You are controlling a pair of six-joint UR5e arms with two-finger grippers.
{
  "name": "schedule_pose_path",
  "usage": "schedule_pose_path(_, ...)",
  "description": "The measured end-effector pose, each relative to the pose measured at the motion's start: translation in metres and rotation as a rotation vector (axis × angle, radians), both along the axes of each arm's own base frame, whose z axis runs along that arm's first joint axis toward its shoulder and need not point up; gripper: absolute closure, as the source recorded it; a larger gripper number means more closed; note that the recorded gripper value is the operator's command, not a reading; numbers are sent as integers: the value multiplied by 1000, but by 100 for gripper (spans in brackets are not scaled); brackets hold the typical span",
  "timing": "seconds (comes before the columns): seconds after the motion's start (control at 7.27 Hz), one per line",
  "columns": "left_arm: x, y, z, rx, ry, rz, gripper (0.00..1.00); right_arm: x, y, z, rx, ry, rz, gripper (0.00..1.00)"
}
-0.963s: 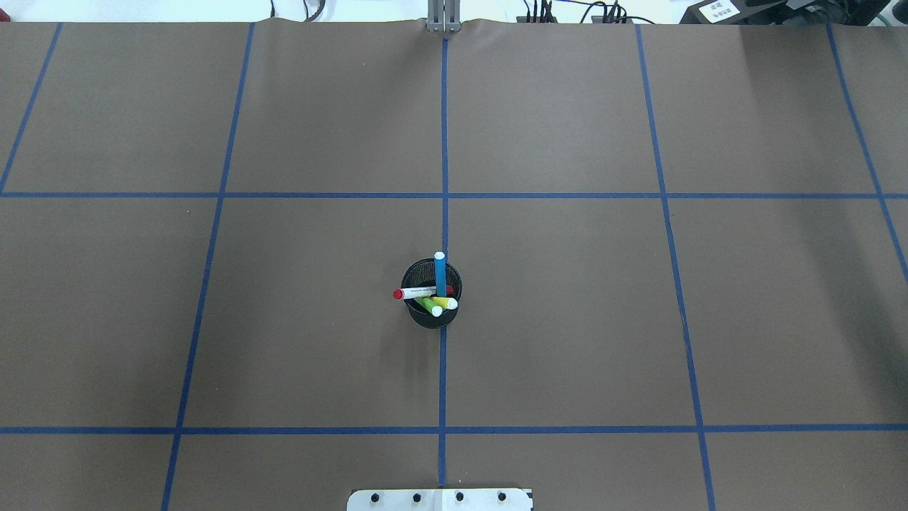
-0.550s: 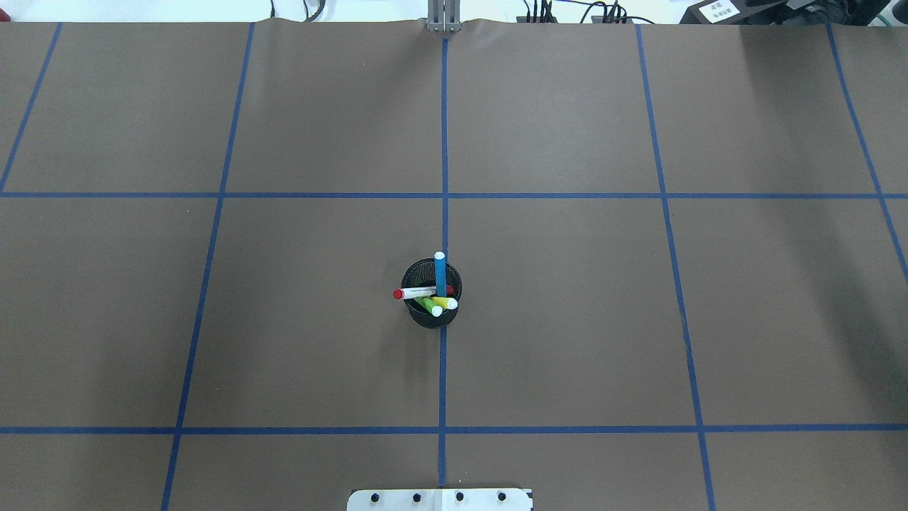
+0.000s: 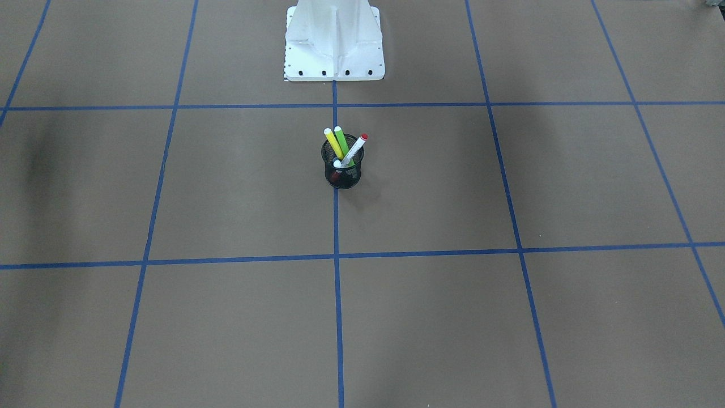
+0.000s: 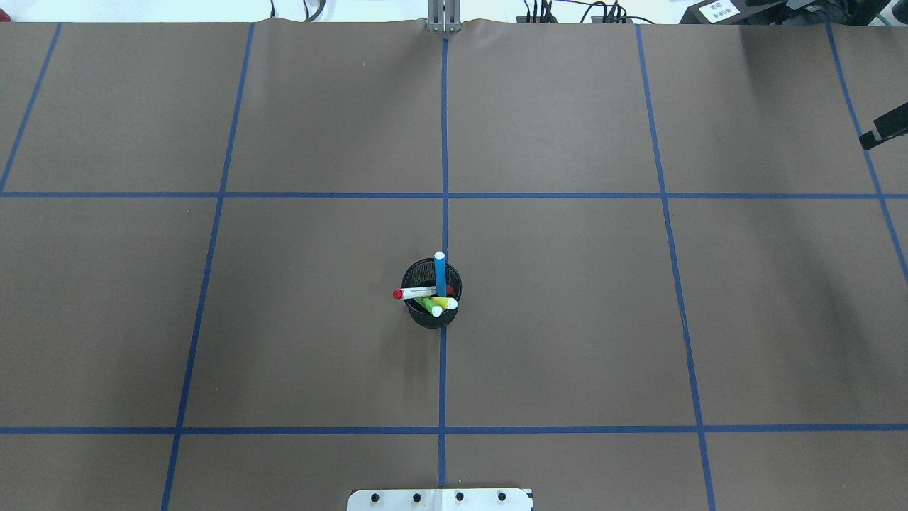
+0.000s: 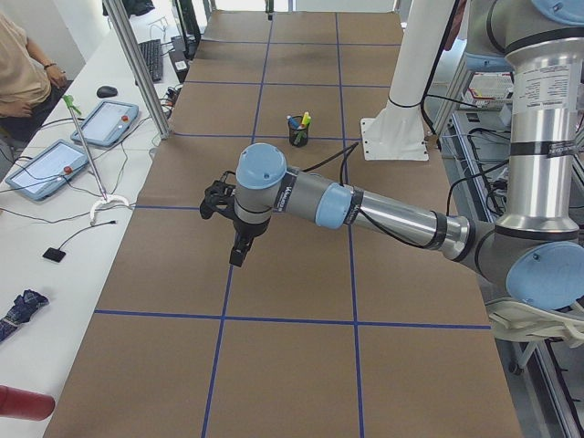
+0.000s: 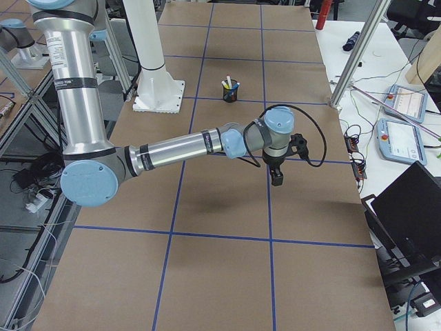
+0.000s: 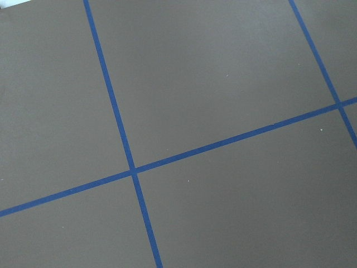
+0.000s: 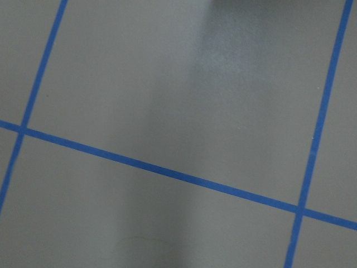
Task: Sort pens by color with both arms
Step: 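Move the right gripper over the black mesh pen cup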
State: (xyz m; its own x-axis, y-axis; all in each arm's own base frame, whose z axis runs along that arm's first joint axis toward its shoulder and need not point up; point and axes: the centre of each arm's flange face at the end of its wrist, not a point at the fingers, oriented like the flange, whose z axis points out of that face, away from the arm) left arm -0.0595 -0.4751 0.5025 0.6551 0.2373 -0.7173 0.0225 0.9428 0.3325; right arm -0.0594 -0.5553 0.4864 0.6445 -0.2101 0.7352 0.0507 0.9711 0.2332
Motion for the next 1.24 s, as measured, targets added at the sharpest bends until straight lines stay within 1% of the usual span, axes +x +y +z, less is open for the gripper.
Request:
schedule_pose_path(0.28,45,-24,-32,-61,45,-39,0,-36,-1,-55,-34,-46,51,0)
schedule_pose_path(0.41,69,-35,-49,-88,55,-51,0,-52,-2,-78,-52,-63,73,0)
schedule_pose_path(0.69,113,-50,-74,-109,41,-65,0,-98,-2,-122,-80,-68,126,0)
schedule_pose_path(0.83,135,-53,-85,-117,44,-56,0,-124,2,-145,-90,-72,152,0)
schedule_pose_path(0.96,157,-55,-96,-126,48,-47,0,-153,8,-170,-101,-83,177,1)
schedule_pose_path(1.24,203,-55,-109,-125,25,-29,0,-218,34,-213,-104,-88,230,1)
